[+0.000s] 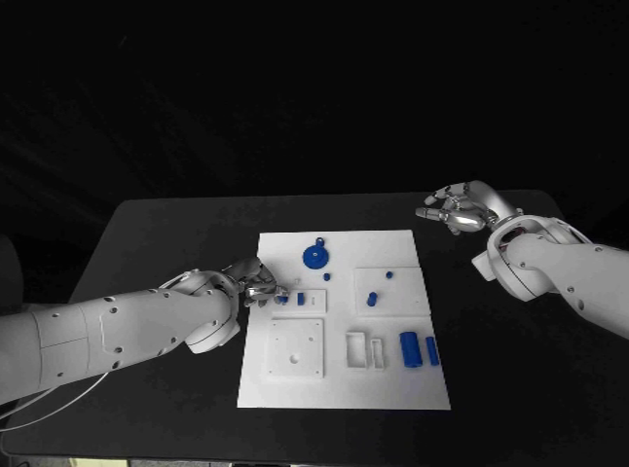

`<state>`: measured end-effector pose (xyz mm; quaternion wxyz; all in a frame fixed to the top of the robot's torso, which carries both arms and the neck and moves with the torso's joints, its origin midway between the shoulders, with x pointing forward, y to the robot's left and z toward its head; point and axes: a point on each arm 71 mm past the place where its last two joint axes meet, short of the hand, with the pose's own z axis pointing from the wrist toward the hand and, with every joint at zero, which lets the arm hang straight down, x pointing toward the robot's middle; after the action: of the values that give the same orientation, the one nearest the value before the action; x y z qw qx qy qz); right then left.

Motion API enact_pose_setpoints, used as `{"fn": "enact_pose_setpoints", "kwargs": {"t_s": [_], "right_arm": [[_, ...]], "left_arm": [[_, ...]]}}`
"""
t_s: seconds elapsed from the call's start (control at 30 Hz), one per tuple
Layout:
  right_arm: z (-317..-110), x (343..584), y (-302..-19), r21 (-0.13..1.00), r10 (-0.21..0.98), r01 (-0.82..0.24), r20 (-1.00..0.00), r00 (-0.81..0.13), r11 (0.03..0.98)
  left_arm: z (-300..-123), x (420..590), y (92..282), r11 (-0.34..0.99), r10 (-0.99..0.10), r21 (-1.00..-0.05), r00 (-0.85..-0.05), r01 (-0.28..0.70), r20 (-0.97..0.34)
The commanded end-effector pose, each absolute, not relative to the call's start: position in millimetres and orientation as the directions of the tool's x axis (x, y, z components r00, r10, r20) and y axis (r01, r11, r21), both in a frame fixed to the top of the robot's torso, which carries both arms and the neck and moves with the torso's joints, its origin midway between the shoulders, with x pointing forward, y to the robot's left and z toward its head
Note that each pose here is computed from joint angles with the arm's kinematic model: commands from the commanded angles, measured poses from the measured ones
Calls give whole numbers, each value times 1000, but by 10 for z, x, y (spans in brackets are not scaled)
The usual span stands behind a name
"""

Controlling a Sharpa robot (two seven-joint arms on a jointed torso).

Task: Assemble the parts on the task board

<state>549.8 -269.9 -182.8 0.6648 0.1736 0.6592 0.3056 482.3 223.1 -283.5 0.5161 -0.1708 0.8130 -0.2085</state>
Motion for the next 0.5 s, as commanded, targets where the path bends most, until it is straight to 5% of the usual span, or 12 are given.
{"fn": "enact_pose_setpoints", "kwargs": {"t_s": [0.03,0.5], "right_arm": [[-1831,5493,-2684,634,634,-189,-771,-69,750],[-1832,5493,-2692,634,634,-188,-770,-69,750]], "left_arm": [[-2850,4814,2222,870,-470,-490,-392,-53,-791],[-2892,4809,2238,883,-453,-464,-375,-67,-809]]}}
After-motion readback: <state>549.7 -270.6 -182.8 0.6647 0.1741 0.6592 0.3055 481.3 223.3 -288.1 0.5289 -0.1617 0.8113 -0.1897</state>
